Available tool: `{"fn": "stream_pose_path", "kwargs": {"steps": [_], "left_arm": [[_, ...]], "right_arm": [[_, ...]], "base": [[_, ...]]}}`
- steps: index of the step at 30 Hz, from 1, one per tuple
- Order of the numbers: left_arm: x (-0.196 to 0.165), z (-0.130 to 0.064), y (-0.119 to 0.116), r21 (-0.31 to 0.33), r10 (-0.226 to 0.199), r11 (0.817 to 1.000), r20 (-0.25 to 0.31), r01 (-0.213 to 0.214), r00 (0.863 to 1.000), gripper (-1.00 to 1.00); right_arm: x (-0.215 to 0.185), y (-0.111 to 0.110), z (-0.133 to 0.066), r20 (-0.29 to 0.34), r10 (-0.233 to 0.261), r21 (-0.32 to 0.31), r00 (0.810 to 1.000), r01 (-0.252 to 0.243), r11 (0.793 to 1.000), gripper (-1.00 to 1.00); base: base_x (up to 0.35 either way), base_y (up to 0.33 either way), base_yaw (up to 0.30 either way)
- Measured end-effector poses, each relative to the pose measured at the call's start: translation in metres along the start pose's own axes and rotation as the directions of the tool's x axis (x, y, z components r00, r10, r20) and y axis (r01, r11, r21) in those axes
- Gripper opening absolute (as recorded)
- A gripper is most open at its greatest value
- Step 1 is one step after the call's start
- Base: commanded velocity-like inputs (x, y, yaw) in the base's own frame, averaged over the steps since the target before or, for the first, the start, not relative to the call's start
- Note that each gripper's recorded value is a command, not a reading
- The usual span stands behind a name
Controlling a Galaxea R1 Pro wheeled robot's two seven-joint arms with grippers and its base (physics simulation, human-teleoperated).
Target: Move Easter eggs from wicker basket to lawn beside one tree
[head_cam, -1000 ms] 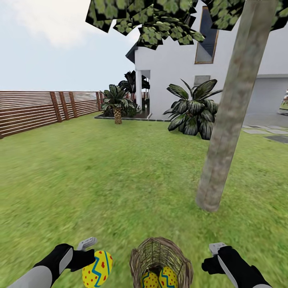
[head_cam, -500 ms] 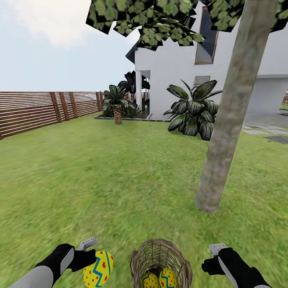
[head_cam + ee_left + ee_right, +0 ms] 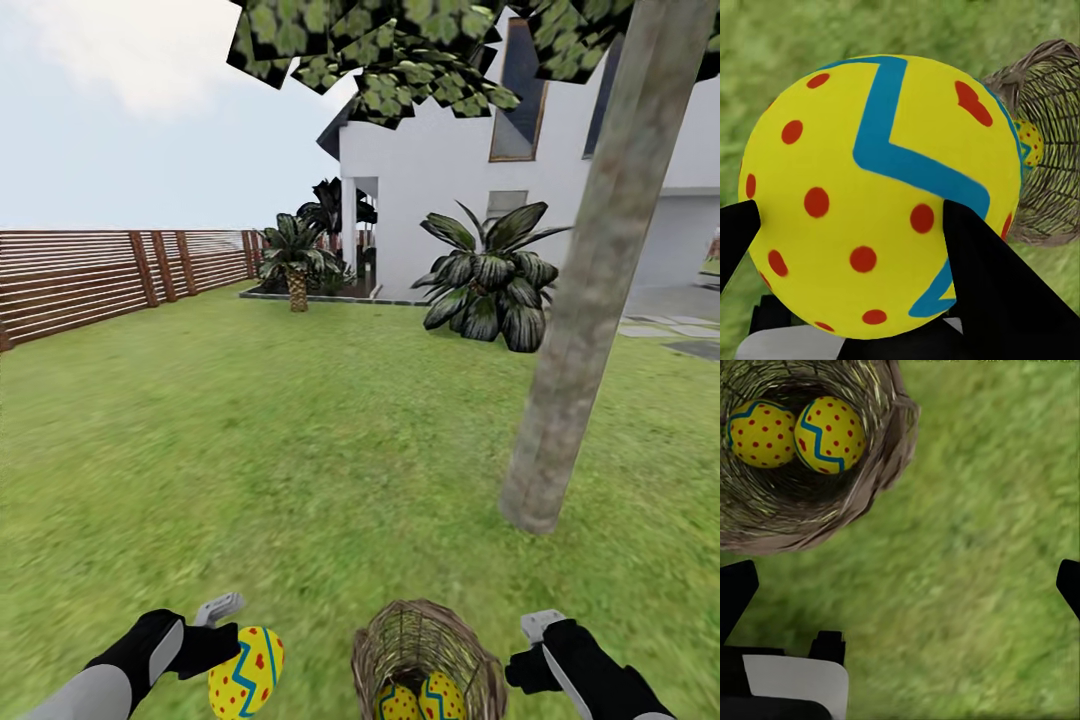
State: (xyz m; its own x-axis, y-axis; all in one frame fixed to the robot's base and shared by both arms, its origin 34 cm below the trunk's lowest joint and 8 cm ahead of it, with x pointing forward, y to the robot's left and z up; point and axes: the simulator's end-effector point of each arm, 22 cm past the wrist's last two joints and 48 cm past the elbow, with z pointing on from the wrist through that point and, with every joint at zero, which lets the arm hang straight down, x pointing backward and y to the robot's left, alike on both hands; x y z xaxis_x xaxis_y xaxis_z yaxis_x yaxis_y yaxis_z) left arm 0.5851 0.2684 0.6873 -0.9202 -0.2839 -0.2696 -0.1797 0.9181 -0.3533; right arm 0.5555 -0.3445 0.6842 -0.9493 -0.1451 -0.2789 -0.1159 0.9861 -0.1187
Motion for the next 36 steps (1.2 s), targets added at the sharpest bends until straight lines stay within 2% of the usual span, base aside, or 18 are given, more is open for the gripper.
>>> {"fn": "stream_pose_path", "kwargs": {"steps": [18,24,36], "left_arm": [[-0.002,-0.02,-0.009,0.001,0.005,1.0,-0.002,-0.005,1.0,-1.0],[-0.003,-0.027,-0.011,-0.001,0.008,1.0,-0.002,-0.008,1.0,-1.0],[-0.001,-0.038,-0.017,0.0,0.012,1.0,-0.006,-0.012,1.0,-1.0]], "right_arm": [[-0.003,-0.009,-0.023,0.002,0.005,0.011,1.0,-0.005,1.0,1.0],[-0.004,-0.008,-0.03,0.003,0.01,0.003,1.0,-0.01,1.0,1.0],[-0.004,-0.008,-0.043,0.0,0.01,0.003,1.0,-0.01,1.0,1.0]], "base": [[0.0,0.293,-0.004],[0.033,0.212,-0.268],[0.052,0.013,-0.294]]}}
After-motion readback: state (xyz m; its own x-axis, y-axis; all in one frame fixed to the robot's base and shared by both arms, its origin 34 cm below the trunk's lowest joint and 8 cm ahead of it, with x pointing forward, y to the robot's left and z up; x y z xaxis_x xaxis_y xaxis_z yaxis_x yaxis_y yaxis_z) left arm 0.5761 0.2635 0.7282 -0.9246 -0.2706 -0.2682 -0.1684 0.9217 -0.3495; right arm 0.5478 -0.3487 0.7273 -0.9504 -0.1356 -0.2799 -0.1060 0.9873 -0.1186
